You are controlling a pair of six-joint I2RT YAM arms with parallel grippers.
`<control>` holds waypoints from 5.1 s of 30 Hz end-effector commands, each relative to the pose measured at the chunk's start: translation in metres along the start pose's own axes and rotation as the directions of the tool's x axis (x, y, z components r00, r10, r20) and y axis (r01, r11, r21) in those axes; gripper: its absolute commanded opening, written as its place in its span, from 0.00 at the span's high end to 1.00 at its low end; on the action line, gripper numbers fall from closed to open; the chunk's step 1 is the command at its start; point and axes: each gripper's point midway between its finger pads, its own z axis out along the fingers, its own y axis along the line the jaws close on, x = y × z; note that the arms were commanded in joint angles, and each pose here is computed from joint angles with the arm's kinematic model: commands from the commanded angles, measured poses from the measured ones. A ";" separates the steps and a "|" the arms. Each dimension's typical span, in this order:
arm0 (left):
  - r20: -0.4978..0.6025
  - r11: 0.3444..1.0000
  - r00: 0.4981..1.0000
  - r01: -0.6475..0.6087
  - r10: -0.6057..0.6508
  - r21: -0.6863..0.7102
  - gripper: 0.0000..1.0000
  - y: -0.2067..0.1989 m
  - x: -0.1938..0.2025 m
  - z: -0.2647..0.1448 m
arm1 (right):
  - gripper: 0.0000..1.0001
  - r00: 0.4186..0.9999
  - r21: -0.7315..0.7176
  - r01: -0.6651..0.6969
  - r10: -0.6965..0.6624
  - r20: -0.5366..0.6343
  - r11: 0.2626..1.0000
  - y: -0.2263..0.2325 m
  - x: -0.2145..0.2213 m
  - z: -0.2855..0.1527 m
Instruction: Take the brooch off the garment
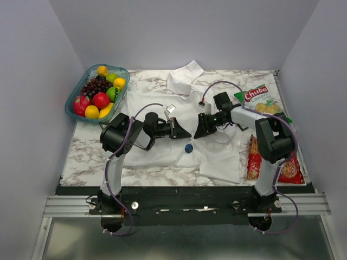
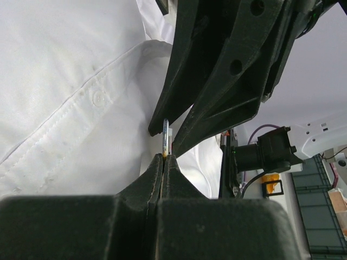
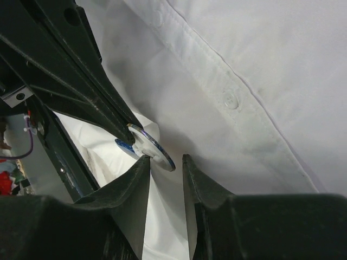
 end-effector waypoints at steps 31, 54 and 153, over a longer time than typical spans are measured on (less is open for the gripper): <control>-0.402 0.733 0.675 -0.680 0.618 -0.013 1.00 0.001 0.007 -0.012 | 0.56 0.935 0.264 0.329 -0.352 0.040 0.907 0.020 -0.040 -0.083; -0.678 0.086 -0.283 -0.886 0.678 0.456 1.00 0.026 -0.038 -0.042 | 0.55 0.877 0.545 0.313 -0.458 0.149 0.777 -0.004 -0.067 -0.152; 0.160 0.889 0.912 -0.404 0.376 0.214 1.00 -0.179 -0.207 -0.051 | 0.52 0.749 -0.137 0.479 -0.322 0.579 0.867 0.182 -0.193 -0.152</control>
